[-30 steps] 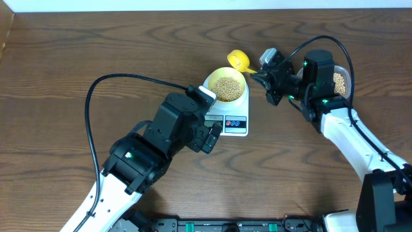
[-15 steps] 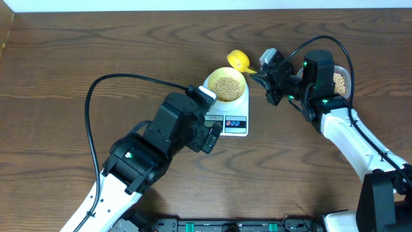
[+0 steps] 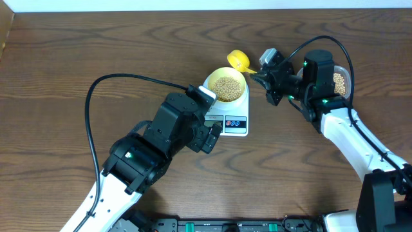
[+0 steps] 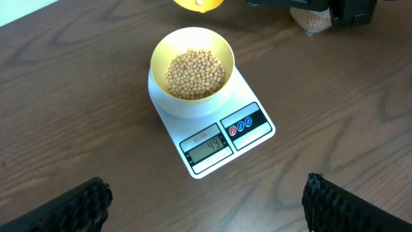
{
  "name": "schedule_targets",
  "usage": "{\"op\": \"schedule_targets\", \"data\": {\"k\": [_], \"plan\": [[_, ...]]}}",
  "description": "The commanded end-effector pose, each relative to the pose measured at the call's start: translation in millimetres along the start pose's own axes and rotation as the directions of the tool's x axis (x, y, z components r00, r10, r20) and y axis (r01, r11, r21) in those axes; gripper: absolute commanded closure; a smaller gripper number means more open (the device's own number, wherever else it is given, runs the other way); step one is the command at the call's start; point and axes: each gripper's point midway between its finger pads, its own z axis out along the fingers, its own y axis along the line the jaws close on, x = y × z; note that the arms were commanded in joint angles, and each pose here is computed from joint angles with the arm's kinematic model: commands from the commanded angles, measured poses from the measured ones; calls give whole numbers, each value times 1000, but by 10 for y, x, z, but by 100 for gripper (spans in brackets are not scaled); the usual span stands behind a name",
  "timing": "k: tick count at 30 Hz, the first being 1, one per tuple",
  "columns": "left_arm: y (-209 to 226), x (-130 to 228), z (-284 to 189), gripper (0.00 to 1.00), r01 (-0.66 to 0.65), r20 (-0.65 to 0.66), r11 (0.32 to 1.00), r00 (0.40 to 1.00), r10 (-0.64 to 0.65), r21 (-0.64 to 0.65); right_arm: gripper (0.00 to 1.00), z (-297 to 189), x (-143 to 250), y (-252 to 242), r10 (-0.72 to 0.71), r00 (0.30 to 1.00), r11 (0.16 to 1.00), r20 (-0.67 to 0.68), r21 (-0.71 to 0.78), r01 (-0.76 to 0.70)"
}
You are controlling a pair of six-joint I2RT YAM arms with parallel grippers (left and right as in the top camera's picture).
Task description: Scoop item into bowl and weigh 50g on scale
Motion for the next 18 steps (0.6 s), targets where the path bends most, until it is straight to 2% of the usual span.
{"op": "schedule_targets", "data": {"k": [1, 12, 18], "plan": [[-3, 15, 15, 3, -14, -8, 1000, 1000, 14, 6, 99, -3, 38, -18, 12, 1000, 1000, -3, -6, -12], [-3, 15, 15, 3, -14, -8, 1000, 1000, 14, 6, 99, -20, 76, -164, -20, 999, 997, -27, 70, 22], [-3, 15, 15, 3, -14, -8, 1000, 1000, 14, 6, 99, -14, 55, -25, -10, 1000, 1000, -7, -8, 10]]}}
